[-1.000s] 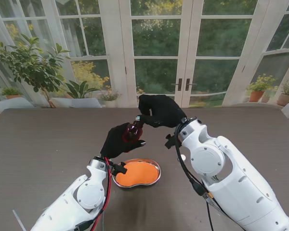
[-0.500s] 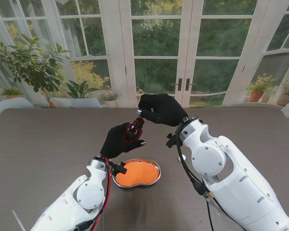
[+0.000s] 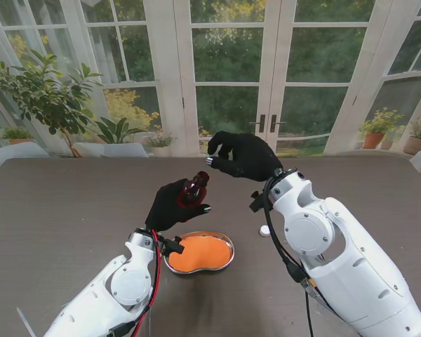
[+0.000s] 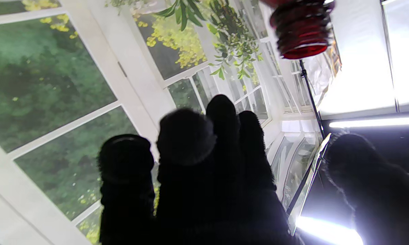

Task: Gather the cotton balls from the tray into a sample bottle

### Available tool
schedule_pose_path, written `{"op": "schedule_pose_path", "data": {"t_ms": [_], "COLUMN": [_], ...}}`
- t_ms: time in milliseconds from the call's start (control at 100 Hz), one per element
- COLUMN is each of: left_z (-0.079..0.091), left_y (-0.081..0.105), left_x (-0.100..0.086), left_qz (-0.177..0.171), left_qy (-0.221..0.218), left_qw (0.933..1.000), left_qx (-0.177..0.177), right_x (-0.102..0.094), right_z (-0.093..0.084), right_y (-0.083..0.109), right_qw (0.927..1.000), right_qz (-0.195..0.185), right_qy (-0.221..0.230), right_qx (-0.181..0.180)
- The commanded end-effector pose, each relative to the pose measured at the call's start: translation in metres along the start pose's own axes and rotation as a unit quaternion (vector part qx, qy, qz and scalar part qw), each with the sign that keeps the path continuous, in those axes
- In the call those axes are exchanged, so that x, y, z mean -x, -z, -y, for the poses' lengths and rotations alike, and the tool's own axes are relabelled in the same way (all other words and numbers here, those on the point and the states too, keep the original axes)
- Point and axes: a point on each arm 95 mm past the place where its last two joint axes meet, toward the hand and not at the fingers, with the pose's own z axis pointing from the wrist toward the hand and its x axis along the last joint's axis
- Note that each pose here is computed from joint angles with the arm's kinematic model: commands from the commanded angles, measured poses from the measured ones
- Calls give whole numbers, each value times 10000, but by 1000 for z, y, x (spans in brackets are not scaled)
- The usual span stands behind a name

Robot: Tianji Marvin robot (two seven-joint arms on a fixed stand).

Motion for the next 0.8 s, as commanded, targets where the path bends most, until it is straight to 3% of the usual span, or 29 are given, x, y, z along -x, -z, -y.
{"op": "schedule_pose_path", "data": {"t_ms": [0,360,790], "left_z": [-1,1,2], "left_y": [-1,0,3], "left_x": [-3,-6,-7], "left_qz": [-49,-96,-52], "left_qy": [20,61,75], "left_qw": [10000,9999,9998], "left_qx": [50,41,149], "right_x": [5,32,76], "right_z": [3,12,35], "right_y": [3,15,28], "right_qw": [9999,9954,9817], "right_qz": [128,623,927], "right_qy": [28,684,1389], "right_qx": [-20,-250,-914]}}
